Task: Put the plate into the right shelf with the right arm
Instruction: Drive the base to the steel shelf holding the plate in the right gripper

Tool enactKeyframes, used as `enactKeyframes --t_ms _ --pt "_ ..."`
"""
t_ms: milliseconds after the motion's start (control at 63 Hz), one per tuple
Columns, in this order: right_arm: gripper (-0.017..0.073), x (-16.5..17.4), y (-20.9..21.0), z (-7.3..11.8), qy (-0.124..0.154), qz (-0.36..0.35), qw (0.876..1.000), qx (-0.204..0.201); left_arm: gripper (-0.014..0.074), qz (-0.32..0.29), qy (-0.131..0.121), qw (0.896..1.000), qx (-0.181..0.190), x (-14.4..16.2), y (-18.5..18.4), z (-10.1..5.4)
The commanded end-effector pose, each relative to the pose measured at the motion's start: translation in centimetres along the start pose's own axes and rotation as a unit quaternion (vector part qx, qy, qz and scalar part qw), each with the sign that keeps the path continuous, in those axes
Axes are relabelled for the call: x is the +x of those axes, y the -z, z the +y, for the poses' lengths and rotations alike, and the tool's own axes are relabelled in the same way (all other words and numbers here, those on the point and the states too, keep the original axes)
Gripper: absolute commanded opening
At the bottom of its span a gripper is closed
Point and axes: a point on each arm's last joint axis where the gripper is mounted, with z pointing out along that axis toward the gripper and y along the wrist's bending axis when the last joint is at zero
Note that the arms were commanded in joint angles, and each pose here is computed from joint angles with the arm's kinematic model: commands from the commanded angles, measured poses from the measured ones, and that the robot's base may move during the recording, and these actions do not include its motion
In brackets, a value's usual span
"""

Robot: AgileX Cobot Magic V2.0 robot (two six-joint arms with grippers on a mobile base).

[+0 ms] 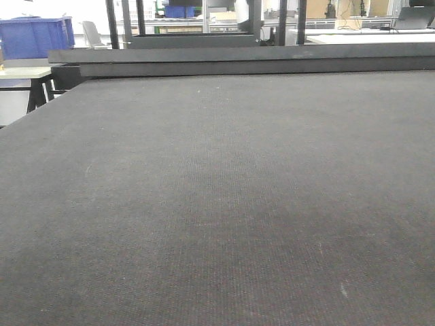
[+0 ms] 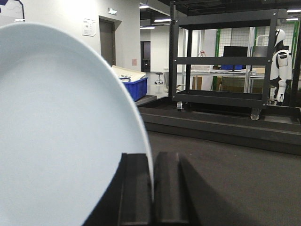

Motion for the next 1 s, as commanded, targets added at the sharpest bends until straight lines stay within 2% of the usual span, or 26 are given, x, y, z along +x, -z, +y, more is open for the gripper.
enactKeyframes --t_ms 0,985 --pt "0.0057 -1.71 0.02 -0.33 -0.008 -0.060 0.998 0.021 -0.0047 -0.041 0.005 0.999 -0.002 -0.48 0.02 0.03" --pt "0.0057 -1.71 0.00 -0.34 -0.008 -0.060 0.998 0.021 -0.0047 -0.041 0.005 0.999 -0.002 -0.48 0.02 0.03"
